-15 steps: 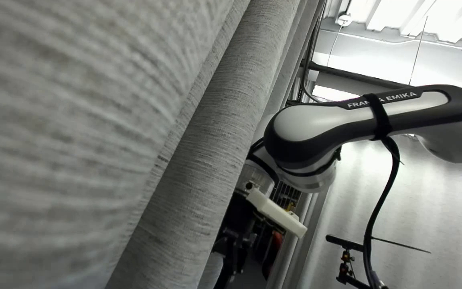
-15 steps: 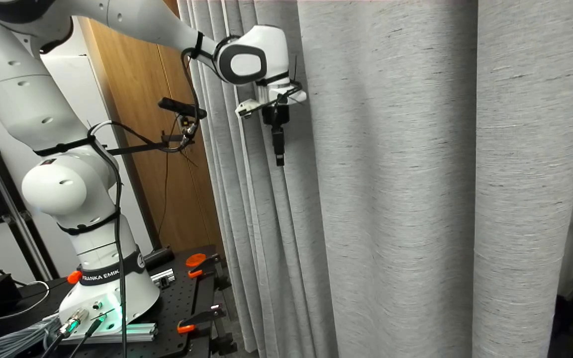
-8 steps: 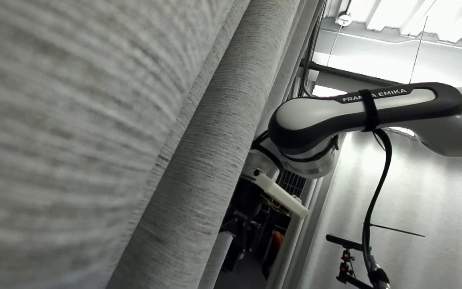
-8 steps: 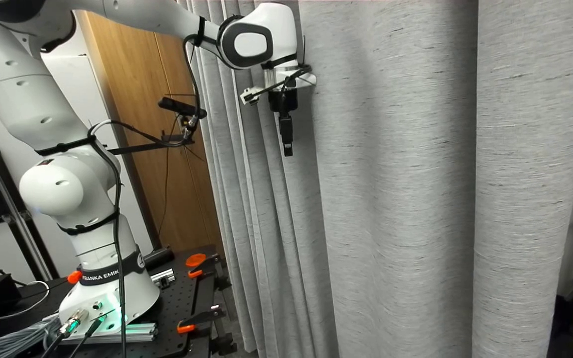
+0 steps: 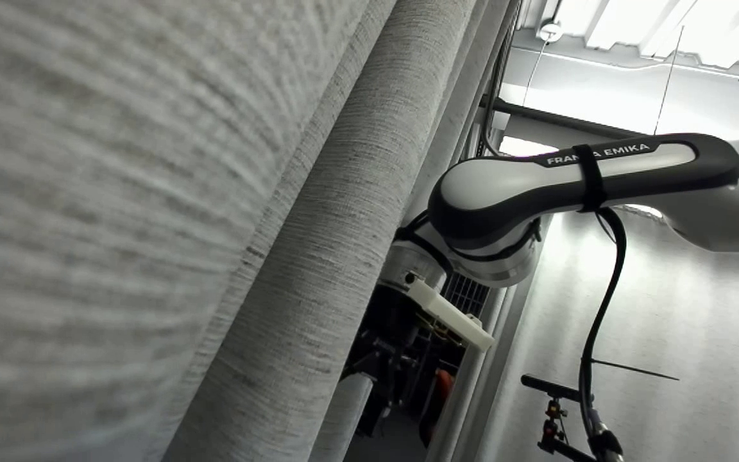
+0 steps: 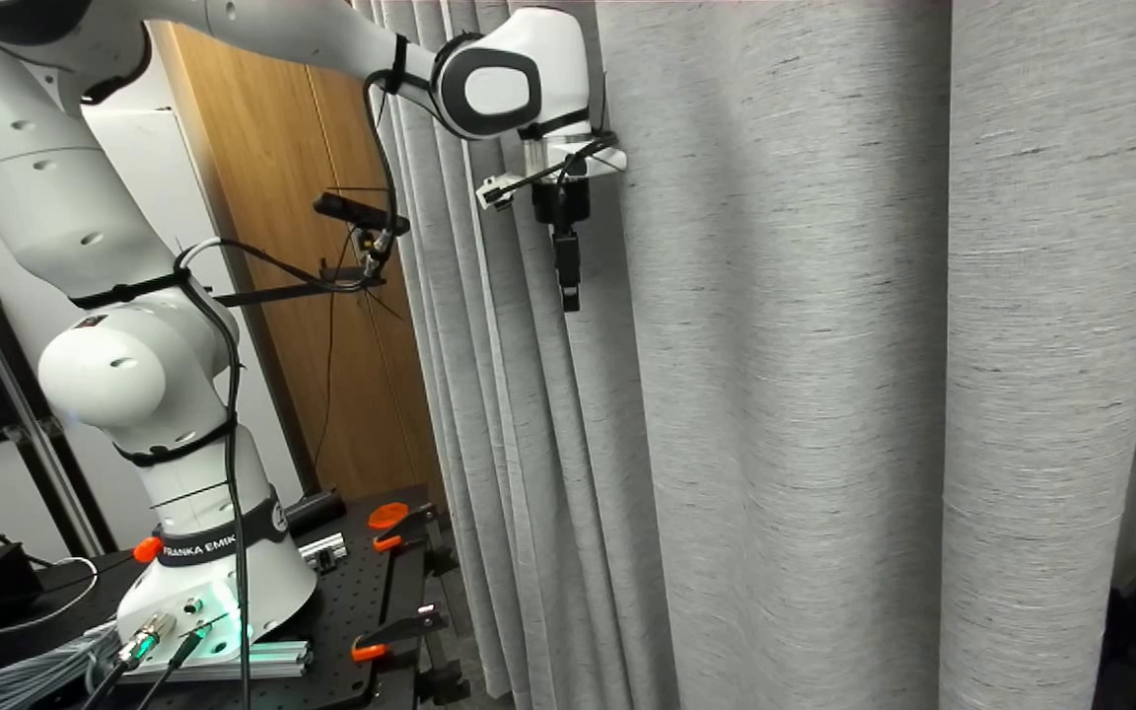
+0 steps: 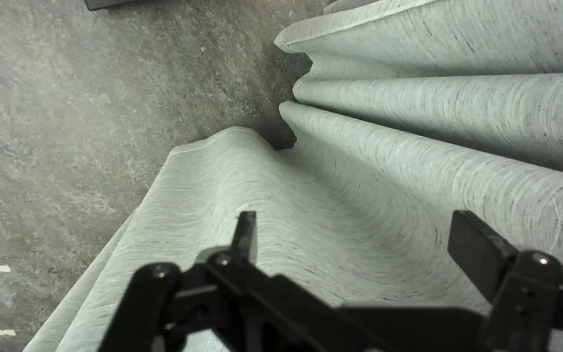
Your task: Open the curtains
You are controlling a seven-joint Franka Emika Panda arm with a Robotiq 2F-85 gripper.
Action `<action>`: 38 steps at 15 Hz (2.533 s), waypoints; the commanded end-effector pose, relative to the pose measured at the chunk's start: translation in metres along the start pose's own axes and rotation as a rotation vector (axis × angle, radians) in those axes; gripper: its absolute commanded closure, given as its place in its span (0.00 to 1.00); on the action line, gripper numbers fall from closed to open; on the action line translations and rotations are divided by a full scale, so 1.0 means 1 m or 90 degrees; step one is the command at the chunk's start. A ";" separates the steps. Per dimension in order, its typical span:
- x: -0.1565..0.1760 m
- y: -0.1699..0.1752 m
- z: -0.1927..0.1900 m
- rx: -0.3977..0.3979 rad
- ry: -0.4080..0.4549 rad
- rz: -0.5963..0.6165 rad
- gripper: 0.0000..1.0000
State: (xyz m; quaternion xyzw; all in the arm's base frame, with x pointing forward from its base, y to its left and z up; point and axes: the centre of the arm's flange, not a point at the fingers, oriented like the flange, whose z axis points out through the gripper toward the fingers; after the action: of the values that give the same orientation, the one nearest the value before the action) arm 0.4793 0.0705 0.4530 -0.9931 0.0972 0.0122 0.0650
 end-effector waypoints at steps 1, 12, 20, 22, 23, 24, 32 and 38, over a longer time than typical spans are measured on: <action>0.000 -0.001 0.000 0.000 0.010 0.019 0.00; 0.001 -0.015 -0.003 0.020 0.033 0.088 0.00; 0.001 -0.015 -0.002 0.019 0.032 0.089 0.00; 0.001 -0.015 -0.002 0.019 0.032 0.089 0.00; 0.001 -0.015 -0.002 0.019 0.032 0.089 0.00; 0.003 -0.011 -0.002 0.020 0.034 0.093 0.00; 0.043 0.069 -0.045 0.001 0.076 0.174 0.00; 0.084 0.165 -0.099 -0.012 0.135 0.267 0.00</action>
State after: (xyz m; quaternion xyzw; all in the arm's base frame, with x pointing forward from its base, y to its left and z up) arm 0.5088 -0.0744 0.5055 -0.9544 0.2848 -0.0724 0.0523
